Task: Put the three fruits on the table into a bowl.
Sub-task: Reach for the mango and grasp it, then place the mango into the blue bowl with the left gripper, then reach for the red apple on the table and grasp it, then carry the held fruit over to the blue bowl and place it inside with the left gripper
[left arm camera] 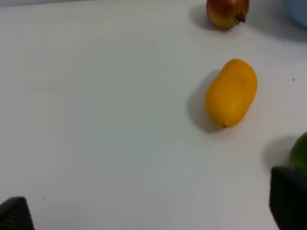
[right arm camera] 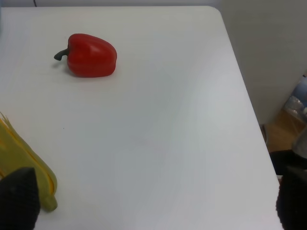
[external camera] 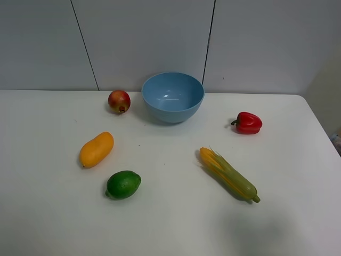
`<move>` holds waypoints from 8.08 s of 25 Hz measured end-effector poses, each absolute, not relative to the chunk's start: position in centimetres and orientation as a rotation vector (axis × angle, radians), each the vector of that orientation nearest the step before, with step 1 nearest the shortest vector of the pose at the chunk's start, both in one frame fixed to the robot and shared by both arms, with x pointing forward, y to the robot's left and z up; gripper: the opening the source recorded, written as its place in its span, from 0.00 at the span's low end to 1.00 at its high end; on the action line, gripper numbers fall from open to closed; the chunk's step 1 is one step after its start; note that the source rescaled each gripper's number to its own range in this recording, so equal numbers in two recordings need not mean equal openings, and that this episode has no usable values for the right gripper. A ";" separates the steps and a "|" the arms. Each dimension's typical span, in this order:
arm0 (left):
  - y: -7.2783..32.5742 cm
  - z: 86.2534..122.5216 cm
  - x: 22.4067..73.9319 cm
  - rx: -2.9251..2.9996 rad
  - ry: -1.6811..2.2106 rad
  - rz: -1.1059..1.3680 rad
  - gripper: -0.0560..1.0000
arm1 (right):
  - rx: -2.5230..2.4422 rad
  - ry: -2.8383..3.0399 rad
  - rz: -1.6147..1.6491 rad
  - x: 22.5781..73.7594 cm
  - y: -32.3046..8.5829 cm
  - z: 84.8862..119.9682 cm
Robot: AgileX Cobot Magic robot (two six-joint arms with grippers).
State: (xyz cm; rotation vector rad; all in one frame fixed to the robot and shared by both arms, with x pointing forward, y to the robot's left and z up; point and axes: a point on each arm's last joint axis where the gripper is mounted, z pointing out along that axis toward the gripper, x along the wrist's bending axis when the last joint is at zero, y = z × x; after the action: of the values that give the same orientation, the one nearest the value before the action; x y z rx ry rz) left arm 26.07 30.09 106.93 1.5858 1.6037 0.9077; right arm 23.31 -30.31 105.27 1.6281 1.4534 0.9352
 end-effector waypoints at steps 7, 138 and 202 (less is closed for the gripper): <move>29.8 108.3 33.2 1.598 1.650 0.788 1.00 | 1.628 1.454 0.935 23.3 -30.3 105.3; 7.0 103.0 70.9 1.996 1.152 0.559 0.98 | 1.629 1.454 0.934 23.3 -30.3 105.3; 17.9 93.0 74.6 2.230 1.618 0.488 0.30 | 1.629 1.454 0.934 23.3 -30.3 105.3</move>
State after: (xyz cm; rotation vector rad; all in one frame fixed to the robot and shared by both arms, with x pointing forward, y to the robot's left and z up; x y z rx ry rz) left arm 74.58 17.89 92.97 2.2298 1.6180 0.4877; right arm 23.30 -30.31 105.26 1.6289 1.4541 0.9344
